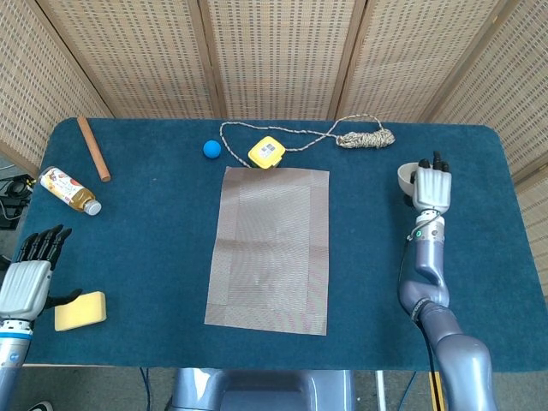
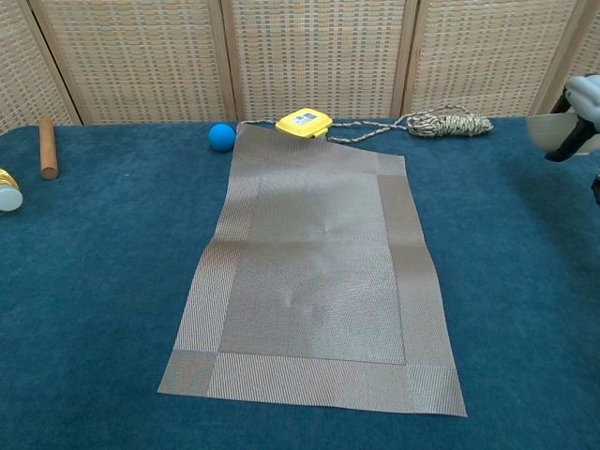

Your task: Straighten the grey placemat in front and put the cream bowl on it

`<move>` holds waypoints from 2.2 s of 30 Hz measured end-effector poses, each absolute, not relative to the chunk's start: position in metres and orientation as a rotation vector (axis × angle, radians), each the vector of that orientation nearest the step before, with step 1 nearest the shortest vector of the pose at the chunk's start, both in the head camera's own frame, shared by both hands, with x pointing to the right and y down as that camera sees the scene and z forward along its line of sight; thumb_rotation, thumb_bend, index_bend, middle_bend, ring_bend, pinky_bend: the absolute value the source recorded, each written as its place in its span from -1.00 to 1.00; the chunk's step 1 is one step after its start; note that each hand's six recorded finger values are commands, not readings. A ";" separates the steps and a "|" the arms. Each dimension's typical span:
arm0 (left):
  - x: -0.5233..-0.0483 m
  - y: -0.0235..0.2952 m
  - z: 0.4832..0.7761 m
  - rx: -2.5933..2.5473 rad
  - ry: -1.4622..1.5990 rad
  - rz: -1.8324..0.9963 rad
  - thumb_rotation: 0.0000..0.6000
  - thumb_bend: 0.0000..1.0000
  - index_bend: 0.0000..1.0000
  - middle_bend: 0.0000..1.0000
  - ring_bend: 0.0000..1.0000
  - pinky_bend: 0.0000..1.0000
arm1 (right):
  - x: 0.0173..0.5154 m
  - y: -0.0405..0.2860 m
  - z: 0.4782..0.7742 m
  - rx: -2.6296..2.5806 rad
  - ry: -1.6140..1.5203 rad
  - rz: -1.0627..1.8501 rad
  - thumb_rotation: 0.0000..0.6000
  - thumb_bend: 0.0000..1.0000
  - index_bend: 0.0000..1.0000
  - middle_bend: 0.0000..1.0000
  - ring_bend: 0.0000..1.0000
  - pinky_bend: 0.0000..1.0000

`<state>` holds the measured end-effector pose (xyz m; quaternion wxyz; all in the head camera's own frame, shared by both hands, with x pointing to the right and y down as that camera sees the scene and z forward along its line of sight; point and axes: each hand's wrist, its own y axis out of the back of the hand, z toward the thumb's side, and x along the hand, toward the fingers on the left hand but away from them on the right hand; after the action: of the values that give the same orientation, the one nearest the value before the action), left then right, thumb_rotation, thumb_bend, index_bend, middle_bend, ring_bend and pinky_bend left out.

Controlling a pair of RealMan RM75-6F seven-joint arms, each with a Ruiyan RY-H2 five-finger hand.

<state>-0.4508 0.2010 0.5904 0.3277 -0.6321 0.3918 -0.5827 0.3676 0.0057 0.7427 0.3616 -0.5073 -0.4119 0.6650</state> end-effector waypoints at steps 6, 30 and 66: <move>-0.447 0.201 0.592 -1.659 1.014 -1.518 1.00 -0.79 -0.98 -1.00 -1.00 -1.00 | 0.388 0.014 0.747 -1.298 -1.068 1.783 1.00 -0.27 0.56 -0.32 -0.85 -0.58; -0.443 0.203 0.594 -1.677 1.001 -1.507 1.00 -0.79 -0.98 -1.00 -1.00 -1.00 | 0.430 0.036 0.752 -1.262 -1.033 1.914 1.00 -0.41 0.41 -0.54 -0.98 -0.74; -0.439 0.204 0.572 -1.667 1.031 -1.438 1.00 -0.79 -0.98 -1.00 -1.00 -1.00 | 0.351 0.123 0.707 -1.581 -1.061 1.485 1.00 -0.81 -0.93 -1.00 -1.00 -1.00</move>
<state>-0.4393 0.2039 0.5724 0.3479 -0.6429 0.3975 -0.5547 0.3512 0.1226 0.7069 0.3553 -0.6120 -0.4107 0.5749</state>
